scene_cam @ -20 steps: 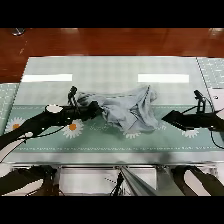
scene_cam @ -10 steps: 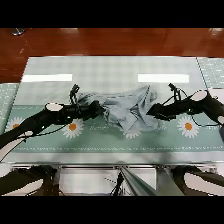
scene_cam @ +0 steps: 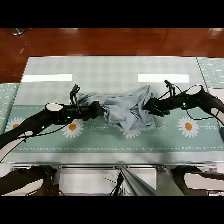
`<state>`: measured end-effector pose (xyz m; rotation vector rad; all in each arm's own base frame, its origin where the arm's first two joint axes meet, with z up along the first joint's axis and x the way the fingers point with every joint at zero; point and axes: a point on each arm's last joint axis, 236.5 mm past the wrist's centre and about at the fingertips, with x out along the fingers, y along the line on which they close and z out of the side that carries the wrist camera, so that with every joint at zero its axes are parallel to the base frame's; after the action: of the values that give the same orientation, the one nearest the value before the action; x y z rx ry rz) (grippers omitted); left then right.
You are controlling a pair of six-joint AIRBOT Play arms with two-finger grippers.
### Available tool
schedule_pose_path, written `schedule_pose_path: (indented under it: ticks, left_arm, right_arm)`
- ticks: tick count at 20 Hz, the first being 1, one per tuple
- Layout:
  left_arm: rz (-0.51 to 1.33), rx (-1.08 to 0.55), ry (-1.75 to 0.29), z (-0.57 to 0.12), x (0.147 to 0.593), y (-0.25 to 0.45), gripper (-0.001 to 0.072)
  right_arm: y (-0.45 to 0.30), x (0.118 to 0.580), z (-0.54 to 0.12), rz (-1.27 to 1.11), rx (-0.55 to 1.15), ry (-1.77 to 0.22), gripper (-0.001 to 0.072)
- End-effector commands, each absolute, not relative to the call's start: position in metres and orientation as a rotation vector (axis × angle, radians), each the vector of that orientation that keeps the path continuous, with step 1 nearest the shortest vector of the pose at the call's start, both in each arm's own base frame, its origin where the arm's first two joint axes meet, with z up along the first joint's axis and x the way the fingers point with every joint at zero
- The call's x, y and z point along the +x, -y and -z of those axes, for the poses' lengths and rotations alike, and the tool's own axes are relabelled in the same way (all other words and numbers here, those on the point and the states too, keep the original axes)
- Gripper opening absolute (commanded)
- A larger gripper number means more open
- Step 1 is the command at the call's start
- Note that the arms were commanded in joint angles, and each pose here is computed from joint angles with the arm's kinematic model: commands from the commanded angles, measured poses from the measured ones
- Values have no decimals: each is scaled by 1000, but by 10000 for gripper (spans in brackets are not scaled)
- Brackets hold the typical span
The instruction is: Fold the shirts.
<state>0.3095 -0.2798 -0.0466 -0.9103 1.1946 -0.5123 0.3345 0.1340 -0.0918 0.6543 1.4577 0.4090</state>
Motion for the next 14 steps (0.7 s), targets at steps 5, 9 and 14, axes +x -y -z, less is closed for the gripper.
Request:
schedule_pose_path:
  ticks: [5, 9, 14]
  left_arm:
    - [512, -910, -1193, 46, 310, 280, 23]
    - [577, -941, -1099, 9, 335, 256, 22]
    - [724, -910, -340, -265, 411, 148, 22]
  right_arm:
    - [-147, 337, 87, -488, 689, -1440, 23]
    - [-148, 349, 53, -583, 603, -1430, 22]
    - [-142, 440, -171, -636, 410, -921, 21]
